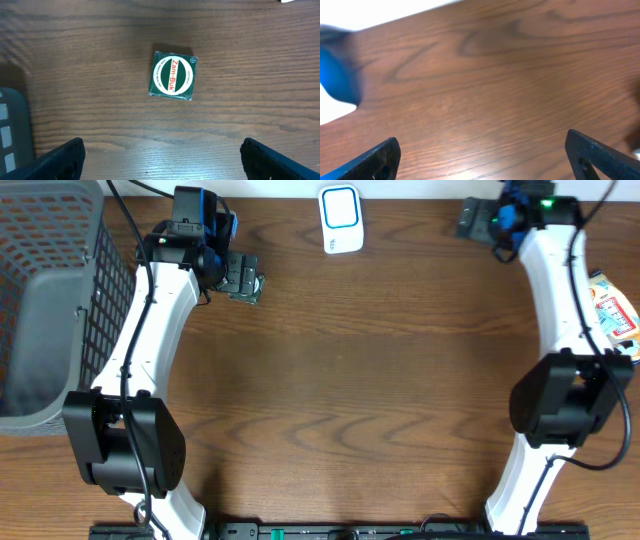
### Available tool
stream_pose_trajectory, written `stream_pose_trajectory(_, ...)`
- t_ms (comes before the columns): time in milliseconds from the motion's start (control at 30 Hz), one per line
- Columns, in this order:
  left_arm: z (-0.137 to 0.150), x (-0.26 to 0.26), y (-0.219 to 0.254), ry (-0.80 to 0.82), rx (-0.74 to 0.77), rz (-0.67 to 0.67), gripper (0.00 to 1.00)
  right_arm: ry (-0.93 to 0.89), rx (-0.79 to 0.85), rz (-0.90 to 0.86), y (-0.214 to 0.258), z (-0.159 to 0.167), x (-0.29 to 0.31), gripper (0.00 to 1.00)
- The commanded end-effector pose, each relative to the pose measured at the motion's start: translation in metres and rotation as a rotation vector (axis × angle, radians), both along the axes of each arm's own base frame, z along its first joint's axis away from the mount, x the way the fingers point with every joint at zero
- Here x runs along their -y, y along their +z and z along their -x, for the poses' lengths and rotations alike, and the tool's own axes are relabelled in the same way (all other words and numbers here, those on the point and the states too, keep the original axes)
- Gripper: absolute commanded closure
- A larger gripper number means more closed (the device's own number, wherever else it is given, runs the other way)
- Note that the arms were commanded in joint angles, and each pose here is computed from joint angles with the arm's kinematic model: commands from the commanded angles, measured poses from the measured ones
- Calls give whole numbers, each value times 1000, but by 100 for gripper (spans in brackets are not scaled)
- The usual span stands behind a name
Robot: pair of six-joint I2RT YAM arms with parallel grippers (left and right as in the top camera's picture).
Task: Scan the item barcode
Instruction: 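Grasp the green Zam-Buk tin with the left gripper and lift it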
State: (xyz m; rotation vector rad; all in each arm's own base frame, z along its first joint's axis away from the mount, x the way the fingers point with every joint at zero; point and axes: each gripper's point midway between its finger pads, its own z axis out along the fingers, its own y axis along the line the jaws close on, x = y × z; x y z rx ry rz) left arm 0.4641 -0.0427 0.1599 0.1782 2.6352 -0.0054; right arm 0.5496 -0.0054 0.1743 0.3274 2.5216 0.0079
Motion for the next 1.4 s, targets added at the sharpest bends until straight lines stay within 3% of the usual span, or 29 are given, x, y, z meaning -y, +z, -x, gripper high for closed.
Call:
stream_pose_trajectory(0,2,4,-8,-4,-24,31,2,18,-37,-1,-20,-2,-14,1)
stream_pose_trajectory(333,0,45,-2,-121,-12,221,2,21,-108,2,-52,0,-16,1)
stream_pose_trajectory(433,-4,40,-8,-149,-1,165,3,20,-107,2,-52,0,-15,1)
stream_pose_trajectory(567,-21,15,-37,-66,-13,33,2,23,-107,2,-52,0,-17,1)
stream_pose_trajectory(1000,-47,19,-146,-64,-102,8,2,24,-107,3,-52,0,-18,1)
stream_pose_trajectory(1367,-57,16,-168,-43,-77,-102,2,25,-107,3,-52,0,-18,1)
